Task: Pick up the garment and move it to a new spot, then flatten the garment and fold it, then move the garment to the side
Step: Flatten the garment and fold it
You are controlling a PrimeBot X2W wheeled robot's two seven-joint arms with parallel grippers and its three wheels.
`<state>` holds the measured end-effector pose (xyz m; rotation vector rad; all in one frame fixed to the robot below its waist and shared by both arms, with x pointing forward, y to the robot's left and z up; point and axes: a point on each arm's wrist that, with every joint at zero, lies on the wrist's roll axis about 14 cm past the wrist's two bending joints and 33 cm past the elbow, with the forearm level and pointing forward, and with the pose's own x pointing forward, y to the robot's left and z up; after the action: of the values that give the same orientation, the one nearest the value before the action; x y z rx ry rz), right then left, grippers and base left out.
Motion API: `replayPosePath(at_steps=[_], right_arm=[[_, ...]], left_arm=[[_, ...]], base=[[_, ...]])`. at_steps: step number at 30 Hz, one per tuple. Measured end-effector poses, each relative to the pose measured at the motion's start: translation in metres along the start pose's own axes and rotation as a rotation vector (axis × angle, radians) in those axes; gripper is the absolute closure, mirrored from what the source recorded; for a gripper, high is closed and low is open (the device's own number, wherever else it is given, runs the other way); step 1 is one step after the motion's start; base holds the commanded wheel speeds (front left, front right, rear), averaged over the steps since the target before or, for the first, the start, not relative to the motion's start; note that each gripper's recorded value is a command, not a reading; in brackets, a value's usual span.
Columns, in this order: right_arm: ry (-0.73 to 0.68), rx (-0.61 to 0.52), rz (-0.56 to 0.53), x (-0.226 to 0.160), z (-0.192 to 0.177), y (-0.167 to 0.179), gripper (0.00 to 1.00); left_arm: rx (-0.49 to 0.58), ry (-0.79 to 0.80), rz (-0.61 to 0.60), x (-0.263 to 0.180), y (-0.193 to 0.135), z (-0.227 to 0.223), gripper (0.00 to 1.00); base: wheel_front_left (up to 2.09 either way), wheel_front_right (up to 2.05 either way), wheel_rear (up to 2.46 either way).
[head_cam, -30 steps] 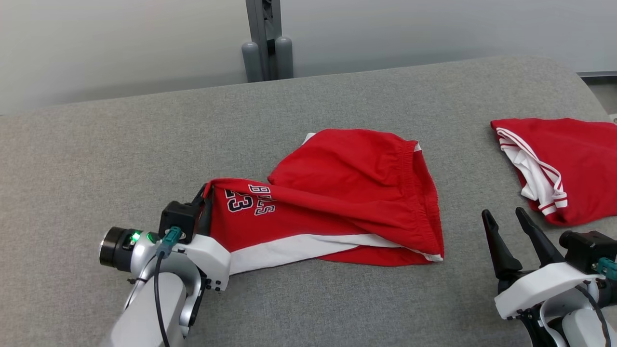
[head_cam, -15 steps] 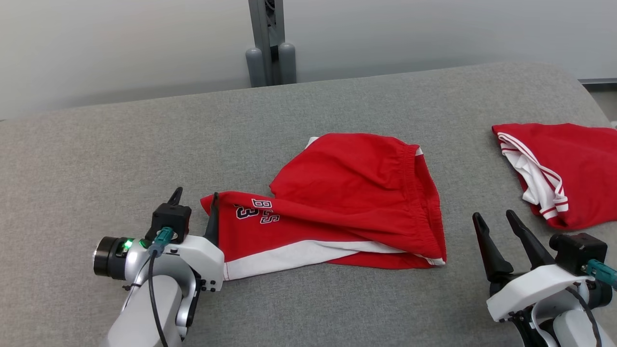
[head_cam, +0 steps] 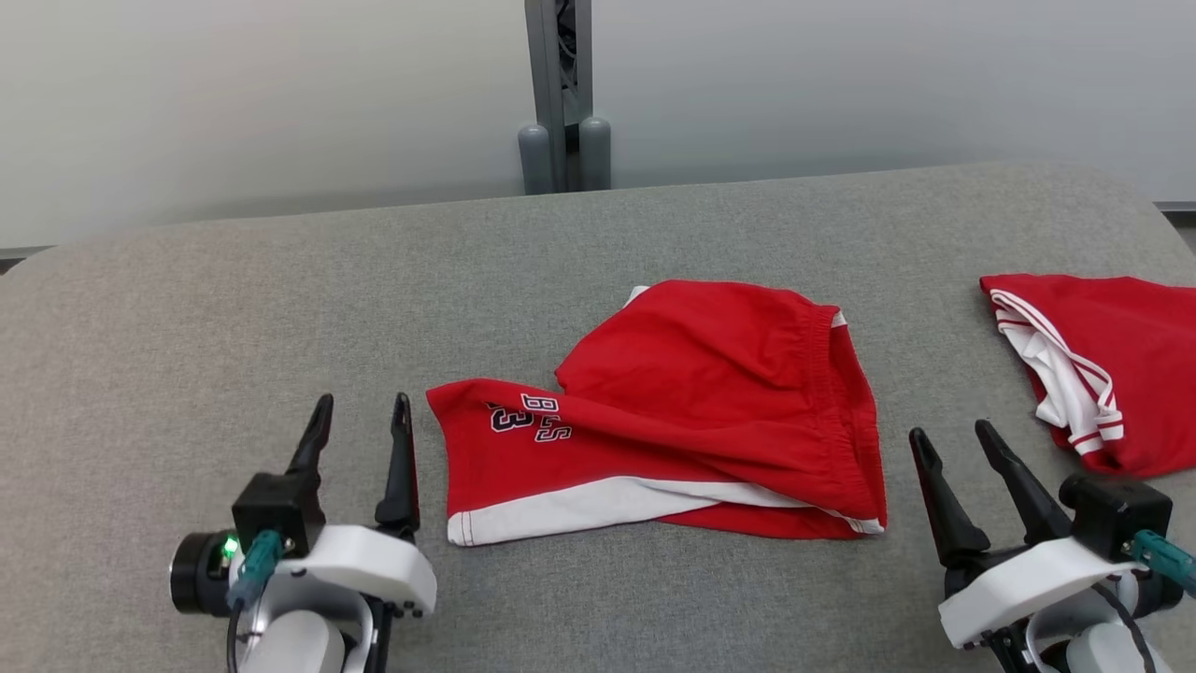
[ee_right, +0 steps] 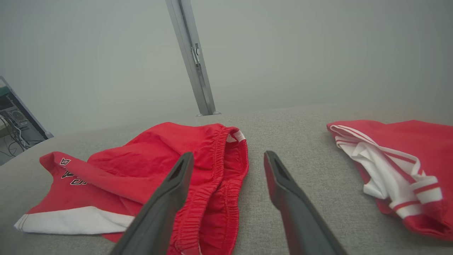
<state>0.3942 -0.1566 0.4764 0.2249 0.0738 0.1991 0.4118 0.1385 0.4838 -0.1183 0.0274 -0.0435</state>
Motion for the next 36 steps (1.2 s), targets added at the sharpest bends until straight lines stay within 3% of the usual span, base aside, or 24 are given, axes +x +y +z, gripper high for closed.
replayPosePath(at_steps=[10, 16, 26, 36], right_arm=[[0.009, -0.005, 0.018, -0.009, -0.007, 0.009, 0.00], [0.014, -0.009, 0.027, -0.009, -0.007, 0.012, 0.00], [0.044, -0.008, 0.009, -0.009, -0.015, 0.006, 0.00], [0.059, -0.007, -0.025, -0.012, -0.020, -0.006, 0.00]], left_arm=[[-0.038, 0.024, 0.018, -0.050, -0.003, -0.016, 0.00], [-0.037, 0.032, 0.006, -0.053, -0.006, -0.019, 0.00], [0.001, 0.269, -0.133, -0.049, -0.032, -0.082, 0.00], [0.044, 0.405, -0.154, -0.040, -0.034, -0.114, 0.00]], base=[[0.00, 0.00, 0.00], [0.00, 0.00, 0.00], [0.00, 0.00, 0.00], [0.00, 0.00, 0.00]])
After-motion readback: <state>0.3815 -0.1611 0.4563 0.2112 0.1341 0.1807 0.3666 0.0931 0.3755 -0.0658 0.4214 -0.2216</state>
